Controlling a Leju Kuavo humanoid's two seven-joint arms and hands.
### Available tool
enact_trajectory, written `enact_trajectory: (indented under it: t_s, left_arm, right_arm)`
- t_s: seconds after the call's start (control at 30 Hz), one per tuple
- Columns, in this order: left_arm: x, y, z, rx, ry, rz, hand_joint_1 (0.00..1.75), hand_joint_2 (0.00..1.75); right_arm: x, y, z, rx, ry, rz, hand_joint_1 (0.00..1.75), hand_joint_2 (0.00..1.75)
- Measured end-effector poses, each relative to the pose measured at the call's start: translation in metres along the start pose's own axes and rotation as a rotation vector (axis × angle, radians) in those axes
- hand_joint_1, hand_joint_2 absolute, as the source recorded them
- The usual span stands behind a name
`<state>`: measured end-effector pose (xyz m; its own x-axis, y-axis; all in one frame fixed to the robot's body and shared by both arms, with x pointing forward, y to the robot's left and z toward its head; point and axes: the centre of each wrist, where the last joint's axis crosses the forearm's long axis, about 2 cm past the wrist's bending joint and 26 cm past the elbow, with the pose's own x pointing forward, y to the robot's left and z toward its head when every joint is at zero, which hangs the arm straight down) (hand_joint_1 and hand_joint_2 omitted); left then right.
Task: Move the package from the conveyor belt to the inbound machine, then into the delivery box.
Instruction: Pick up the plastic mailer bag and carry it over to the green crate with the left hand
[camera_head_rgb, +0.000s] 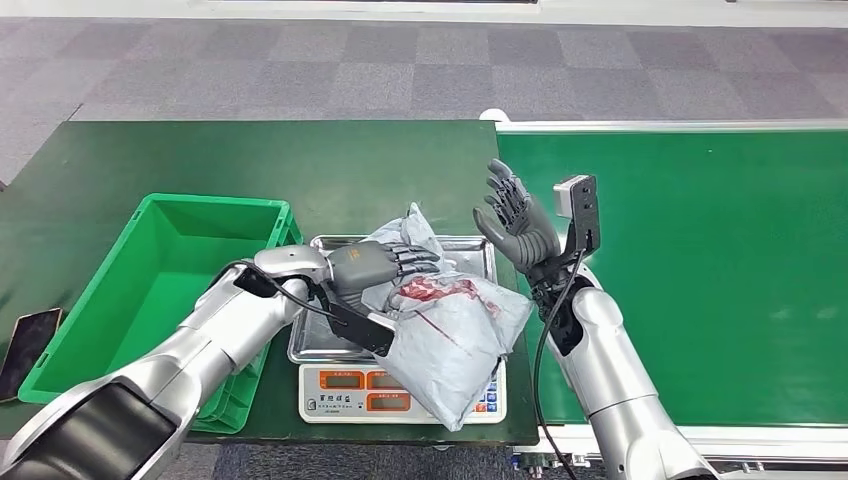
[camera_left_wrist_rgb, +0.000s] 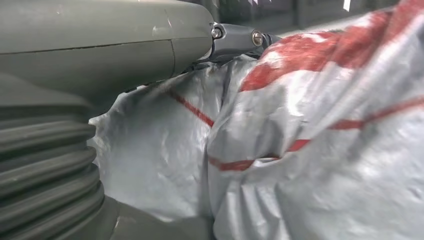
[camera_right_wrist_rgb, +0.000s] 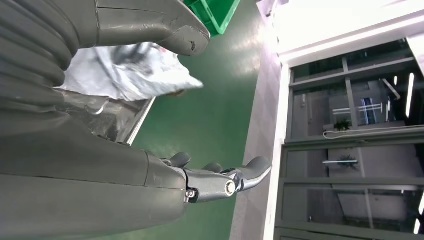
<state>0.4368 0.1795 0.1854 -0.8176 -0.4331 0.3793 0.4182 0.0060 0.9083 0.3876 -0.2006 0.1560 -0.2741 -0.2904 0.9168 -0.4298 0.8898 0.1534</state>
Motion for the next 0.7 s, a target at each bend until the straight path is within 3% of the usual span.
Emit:
enact_trajectory:
  t_s: [0.23, 0.7]
  left_arm:
    - [0.015, 0.010, -0.008, -0.035, -0.060, 0.011, 1.75, 1.75]
    - [0.017, 0.046, 0.031, 0.117, 0.074, -0.325, 1.75, 1.75]
  right_arm:
    - [-0.001, 0.001, 0.005, -0.004, -0.003, -0.017, 0.00, 1.75]
    - [-0.010, 0.001, 0.027, -0.027, 0.007, -0.035, 0.00, 1.75]
